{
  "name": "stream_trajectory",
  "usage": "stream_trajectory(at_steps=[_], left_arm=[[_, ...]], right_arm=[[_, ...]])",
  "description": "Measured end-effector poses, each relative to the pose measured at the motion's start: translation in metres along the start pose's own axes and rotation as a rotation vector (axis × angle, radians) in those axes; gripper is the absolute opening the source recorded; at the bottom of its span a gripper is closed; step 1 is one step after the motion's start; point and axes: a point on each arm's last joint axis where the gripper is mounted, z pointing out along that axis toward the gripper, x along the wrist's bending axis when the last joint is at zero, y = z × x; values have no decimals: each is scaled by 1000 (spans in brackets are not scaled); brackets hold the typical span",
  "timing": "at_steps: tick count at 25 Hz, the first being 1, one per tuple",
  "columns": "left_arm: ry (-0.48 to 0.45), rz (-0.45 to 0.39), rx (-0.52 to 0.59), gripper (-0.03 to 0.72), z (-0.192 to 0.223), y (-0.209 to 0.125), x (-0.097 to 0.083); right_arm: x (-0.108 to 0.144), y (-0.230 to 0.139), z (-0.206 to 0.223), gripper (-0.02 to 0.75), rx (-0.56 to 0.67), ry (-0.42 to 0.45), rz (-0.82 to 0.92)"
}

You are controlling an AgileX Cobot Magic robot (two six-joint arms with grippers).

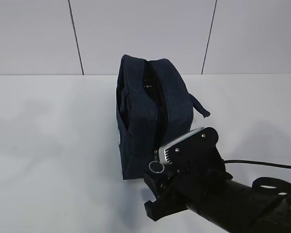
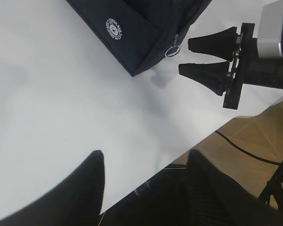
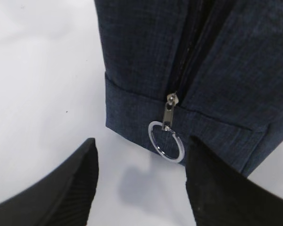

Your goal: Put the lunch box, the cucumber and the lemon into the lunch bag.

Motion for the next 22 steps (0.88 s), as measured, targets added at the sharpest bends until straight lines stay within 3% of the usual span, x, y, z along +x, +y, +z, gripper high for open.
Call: stream_trajectory(at_steps=[22], left_arm=[[1,0,-8,382,0,1,0]], right_arm=[[-2,-8,6,451,38,-24,-66]])
